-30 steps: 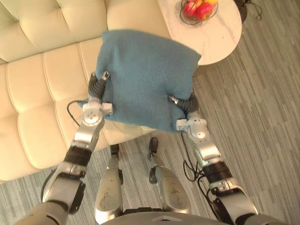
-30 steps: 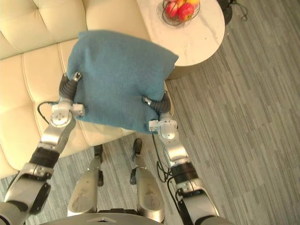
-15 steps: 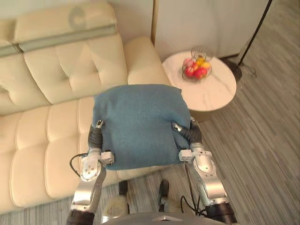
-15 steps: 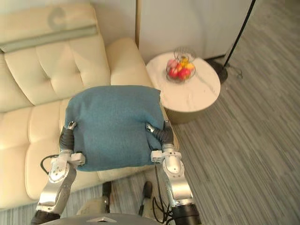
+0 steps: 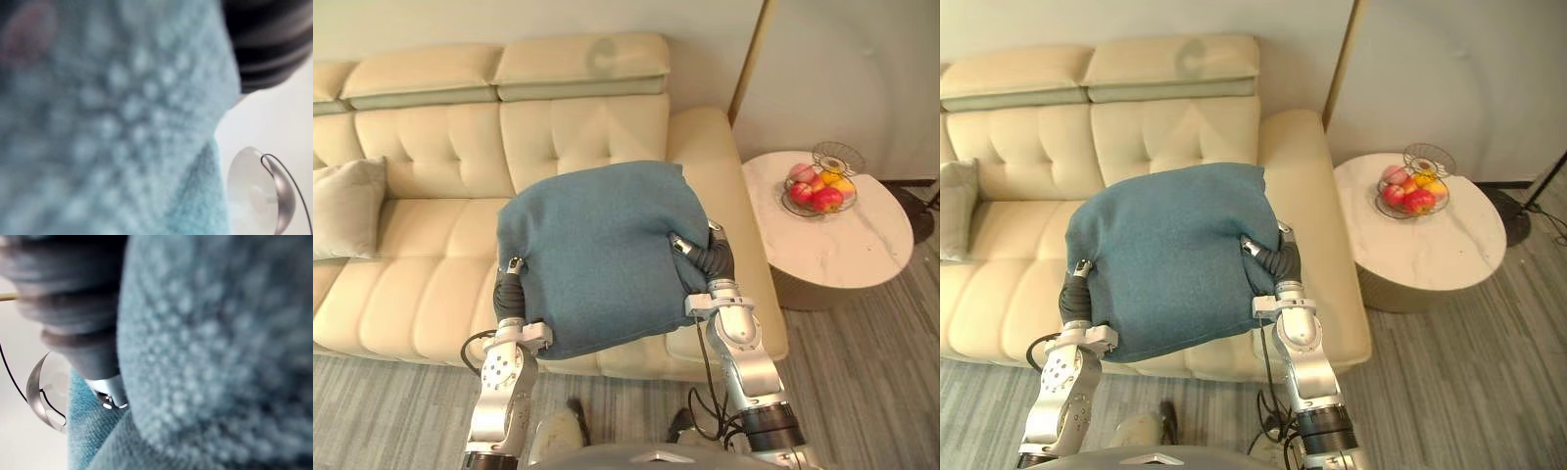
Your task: Pick up cushions and gather them together orderly.
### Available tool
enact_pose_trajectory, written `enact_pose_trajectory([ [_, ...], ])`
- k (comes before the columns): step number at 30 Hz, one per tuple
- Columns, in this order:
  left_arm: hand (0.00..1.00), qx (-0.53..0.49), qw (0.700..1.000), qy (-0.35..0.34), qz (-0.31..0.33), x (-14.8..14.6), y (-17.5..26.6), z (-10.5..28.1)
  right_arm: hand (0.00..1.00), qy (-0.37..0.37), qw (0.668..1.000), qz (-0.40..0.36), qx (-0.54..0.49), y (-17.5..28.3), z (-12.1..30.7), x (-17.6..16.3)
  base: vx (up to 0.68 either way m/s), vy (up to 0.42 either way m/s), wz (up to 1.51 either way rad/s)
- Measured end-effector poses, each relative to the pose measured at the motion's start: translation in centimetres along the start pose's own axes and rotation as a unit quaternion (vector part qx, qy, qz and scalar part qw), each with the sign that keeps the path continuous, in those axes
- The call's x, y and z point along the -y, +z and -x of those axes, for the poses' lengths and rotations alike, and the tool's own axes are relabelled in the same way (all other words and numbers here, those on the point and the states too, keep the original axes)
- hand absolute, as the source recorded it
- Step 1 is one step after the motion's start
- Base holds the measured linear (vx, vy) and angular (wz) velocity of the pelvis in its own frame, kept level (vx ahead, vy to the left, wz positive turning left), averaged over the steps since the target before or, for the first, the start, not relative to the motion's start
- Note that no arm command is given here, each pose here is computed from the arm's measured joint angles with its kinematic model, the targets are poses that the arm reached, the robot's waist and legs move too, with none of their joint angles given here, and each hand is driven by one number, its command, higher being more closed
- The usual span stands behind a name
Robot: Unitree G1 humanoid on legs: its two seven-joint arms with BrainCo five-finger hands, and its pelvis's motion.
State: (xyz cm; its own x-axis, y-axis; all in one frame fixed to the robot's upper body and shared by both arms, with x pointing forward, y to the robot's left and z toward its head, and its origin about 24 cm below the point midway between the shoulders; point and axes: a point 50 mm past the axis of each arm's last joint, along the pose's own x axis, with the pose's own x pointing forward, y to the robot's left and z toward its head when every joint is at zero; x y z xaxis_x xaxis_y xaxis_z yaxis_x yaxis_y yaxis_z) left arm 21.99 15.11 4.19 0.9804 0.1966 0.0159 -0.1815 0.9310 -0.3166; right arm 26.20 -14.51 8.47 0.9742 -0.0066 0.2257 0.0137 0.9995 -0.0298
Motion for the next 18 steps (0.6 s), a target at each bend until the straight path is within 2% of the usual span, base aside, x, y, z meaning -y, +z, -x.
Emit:
enact_pose_trajectory([
  [2, 1.00, 0.010, 1.000, -0.019, 0.003, 1.1, 0.1, -1.0, 1.00, -0.013, 1.000, 0.002, 0.005, 0.2, -0.2, 0.6, -0.08, 0.437, 0.95],
  [5, 1.00, -0.004, 1.000, -0.018, -0.024, 0.0, -0.4, -1.3, 1.00, -0.014, 1.000, -0.016, -0.005, -0.3, -0.2, 0.0, -0.06, 0.314, 0.72],
  [9, 1.00, -0.014, 0.999, -0.013, -0.028, -0.5, -0.8, -0.8, 1.00, -0.013, 0.999, -0.023, -0.032, -1.5, 0.2, -0.2, -0.08, 0.212, 0.30],
  [15, 1.00, -0.021, 0.999, -0.019, -0.043, -1.0, -1.0, -0.9, 1.00, -0.017, 0.998, -0.033, -0.052, -2.4, 1.2, -0.1, -0.05, 0.083, 0.57],
  [18, 1.00, -0.034, 0.998, -0.019, -0.047, -1.2, -1.4, -0.8, 1.00, -0.013, 0.997, -0.027, -0.073, -3.4, 1.4, 0.0, 0.01, 0.081, -0.02],
])
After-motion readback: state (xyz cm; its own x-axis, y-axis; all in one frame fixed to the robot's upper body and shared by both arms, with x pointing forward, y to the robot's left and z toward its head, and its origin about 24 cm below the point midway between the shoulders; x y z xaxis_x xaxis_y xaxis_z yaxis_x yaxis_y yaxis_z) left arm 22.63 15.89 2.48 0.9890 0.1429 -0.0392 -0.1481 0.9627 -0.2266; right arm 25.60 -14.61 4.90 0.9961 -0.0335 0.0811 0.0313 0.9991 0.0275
